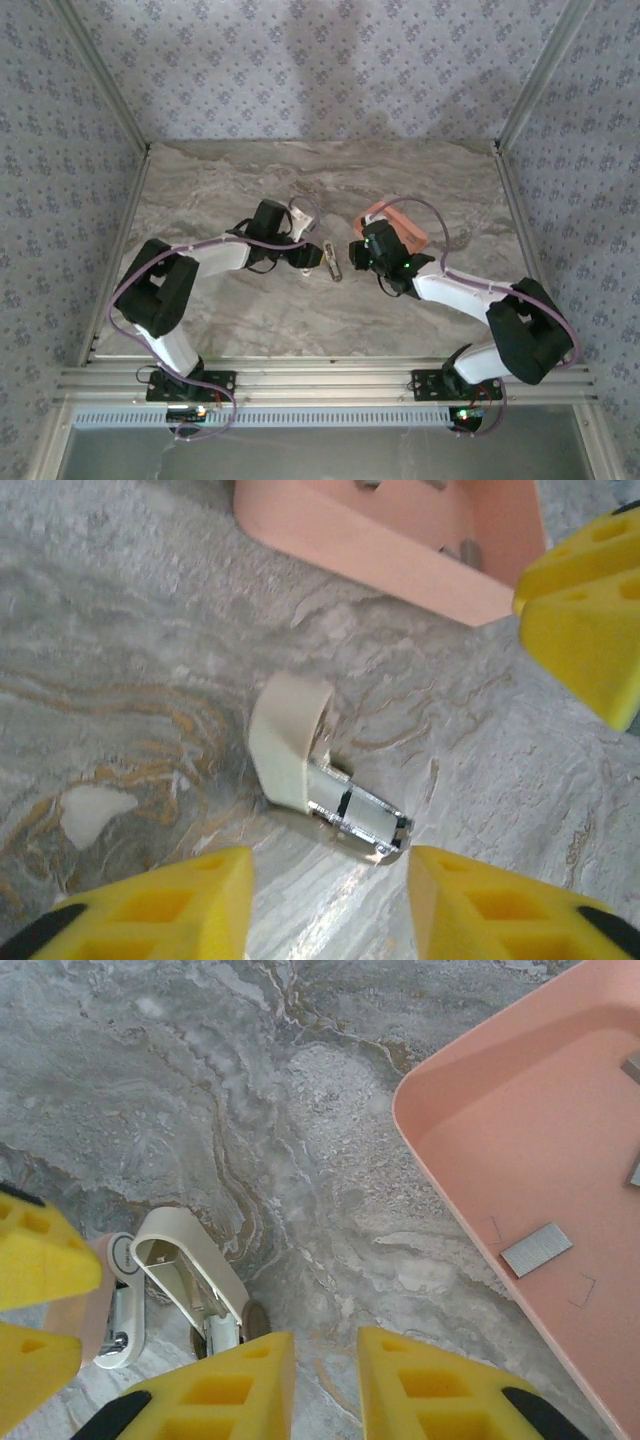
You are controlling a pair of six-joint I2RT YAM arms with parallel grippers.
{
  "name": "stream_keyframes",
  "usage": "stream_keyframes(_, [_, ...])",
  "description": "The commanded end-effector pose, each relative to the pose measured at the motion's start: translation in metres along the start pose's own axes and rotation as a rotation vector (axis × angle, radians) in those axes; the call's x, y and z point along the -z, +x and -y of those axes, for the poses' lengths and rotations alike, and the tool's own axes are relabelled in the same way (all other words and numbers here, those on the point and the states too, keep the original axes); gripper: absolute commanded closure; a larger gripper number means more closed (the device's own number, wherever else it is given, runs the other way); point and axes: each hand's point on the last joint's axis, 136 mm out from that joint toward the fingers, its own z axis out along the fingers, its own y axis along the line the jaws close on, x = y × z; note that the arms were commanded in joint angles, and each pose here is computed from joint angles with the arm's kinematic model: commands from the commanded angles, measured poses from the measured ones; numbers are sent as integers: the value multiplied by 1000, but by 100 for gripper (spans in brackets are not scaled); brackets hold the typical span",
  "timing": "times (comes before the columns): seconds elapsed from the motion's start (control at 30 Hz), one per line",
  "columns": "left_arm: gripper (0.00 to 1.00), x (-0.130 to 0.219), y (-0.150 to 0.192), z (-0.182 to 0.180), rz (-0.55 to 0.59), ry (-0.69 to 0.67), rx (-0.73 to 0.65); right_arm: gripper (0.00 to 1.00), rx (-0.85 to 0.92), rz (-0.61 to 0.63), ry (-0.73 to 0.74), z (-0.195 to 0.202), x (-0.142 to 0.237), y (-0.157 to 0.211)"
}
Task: Load the staples into the stapler
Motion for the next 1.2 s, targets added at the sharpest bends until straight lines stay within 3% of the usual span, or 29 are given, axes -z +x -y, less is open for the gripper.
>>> stream_keyframes(0.0, [49, 5, -24, 10, 39, 30, -17, 76, -14, 13, 9, 7, 6, 0])
stream_keyframes(0.3, [42, -23, -42, 14, 24, 137, -18, 75, -37, -1, 8, 15, 8, 7])
stream_keyframes(0.67, [47, -28, -38, 34, -2, 243, -52, 75, -58, 11, 10, 21, 11, 9])
stream_keyframes(0.93, [54, -27, -12, 56, -82, 302, -103, 75, -63, 11, 2, 20, 12, 9])
stream_keyframes(1.17, [63, -34, 26, 53, -204, 254, -99, 76, -71, 4, 3, 21, 11, 13])
